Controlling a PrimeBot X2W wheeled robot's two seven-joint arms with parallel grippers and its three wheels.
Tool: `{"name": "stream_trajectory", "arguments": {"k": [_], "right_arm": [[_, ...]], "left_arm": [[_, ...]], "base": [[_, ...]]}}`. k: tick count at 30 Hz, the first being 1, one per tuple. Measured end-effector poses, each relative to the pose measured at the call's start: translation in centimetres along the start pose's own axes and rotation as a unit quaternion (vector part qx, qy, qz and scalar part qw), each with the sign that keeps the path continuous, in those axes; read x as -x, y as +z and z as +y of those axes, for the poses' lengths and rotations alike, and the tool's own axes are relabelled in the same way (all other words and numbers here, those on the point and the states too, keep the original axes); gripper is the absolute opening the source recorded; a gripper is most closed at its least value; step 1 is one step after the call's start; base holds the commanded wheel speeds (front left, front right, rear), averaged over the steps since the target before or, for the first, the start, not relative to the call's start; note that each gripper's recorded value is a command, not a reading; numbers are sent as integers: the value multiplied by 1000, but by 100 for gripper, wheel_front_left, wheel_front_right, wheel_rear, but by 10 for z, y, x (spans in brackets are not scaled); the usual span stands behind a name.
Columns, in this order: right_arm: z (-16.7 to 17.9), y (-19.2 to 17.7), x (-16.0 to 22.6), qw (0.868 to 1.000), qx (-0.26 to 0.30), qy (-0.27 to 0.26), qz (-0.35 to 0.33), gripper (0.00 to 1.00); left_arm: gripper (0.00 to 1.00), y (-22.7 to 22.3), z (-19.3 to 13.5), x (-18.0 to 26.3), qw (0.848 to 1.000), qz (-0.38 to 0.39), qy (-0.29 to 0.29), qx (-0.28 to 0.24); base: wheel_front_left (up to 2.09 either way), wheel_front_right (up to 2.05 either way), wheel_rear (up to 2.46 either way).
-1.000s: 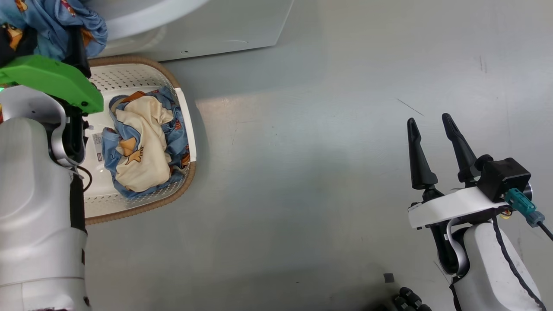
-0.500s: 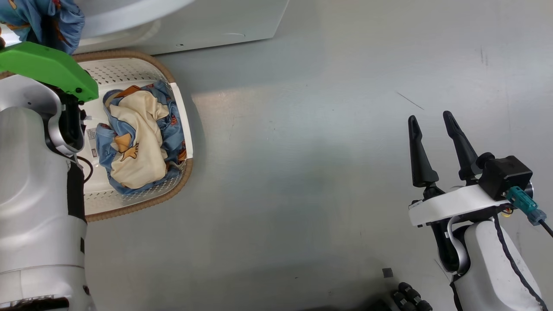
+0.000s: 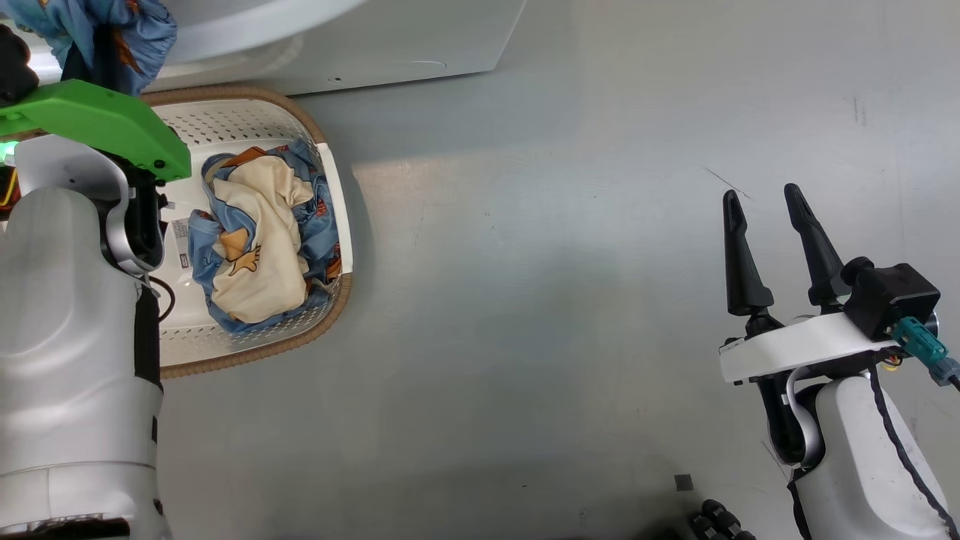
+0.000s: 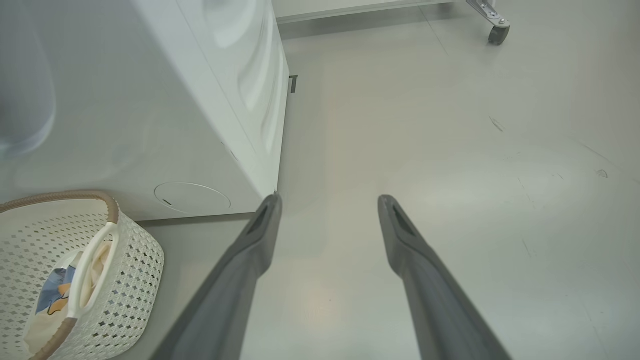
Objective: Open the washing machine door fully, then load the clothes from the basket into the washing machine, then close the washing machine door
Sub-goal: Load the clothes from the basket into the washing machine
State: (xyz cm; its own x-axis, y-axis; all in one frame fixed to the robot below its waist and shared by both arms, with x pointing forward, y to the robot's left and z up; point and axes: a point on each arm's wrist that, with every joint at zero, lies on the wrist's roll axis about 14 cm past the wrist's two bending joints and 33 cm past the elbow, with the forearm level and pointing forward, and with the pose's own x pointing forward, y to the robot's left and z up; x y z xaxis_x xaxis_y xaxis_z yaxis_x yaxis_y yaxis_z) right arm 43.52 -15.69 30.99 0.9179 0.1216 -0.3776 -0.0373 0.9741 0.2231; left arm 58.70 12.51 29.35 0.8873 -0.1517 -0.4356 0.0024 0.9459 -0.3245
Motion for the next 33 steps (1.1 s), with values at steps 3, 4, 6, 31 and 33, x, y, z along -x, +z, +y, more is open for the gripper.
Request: {"name": "stream_trajectory", "arguments": {"k": [3,4,6,31,33], "right_arm": [[2,1,-2,1000,-1,3,-2,100],[2,2,-2,1000,-1,3,-3,100],[4,2,-2,1000,-1,5,-4,100],[14,17,-3,1000,-3,18,-23,100],[15,18,-3,1000,-3,19,-24,100]], "left_arm": [[0,1,-1,2,1000,-2,-3,-2],[0,2,-1,3,1000,-4,-3,-3],[0,3,-2,4,1000,-4,-4,-6],[0,50,-12,30,996,-82,-32,-27],[0,60,-16,32,994,-97,-39,-32]], "base": [[0,0,0],[0,0,0],[0,0,0],[0,0,0],[0,0,0]]}}
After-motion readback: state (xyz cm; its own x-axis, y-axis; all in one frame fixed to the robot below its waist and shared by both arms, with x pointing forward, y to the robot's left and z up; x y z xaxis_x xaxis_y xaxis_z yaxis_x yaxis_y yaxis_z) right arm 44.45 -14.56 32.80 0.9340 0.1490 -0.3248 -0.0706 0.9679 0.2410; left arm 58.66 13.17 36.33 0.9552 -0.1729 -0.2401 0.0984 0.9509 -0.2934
